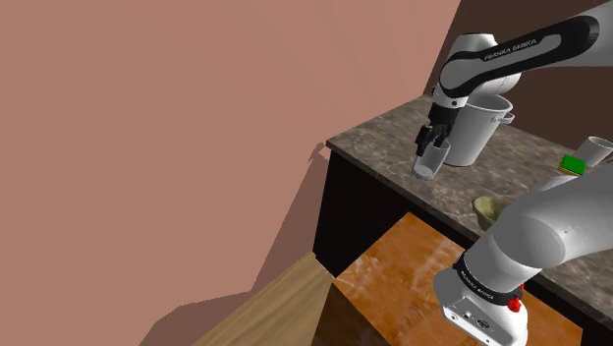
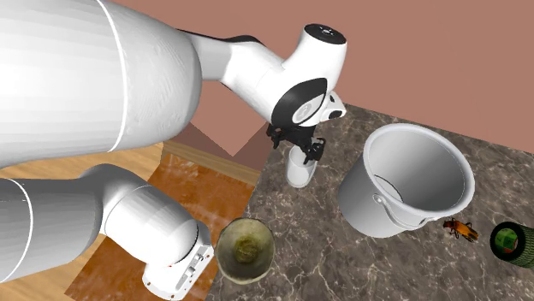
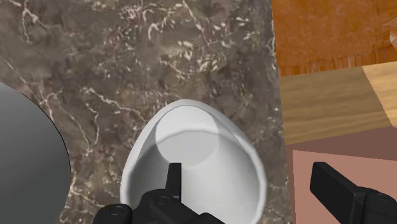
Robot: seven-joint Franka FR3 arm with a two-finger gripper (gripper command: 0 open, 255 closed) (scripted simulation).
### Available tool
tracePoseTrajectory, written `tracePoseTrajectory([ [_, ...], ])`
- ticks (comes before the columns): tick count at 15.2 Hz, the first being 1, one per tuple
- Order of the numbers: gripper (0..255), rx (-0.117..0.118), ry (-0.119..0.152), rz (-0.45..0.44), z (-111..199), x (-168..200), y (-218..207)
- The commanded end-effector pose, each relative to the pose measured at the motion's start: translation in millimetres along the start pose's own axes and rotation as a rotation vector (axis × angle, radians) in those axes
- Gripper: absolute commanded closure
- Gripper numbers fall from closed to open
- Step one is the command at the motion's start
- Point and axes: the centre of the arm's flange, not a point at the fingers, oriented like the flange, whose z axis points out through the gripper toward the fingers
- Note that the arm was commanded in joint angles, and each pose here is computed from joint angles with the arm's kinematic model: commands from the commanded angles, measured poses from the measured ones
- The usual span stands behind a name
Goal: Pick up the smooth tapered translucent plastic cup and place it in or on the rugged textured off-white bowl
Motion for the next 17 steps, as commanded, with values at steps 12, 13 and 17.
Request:
tracePoseTrajectory([
  [12, 255, 0.0, 0.001, 0.0, 3.0, -1.4, 0.6],
  [13, 255, 0.0, 0.001, 0.0, 3.0, -1.4, 0.6],
  [17, 255, 0.0, 0.001, 0.0, 3.0, -1.4, 0.6],
])
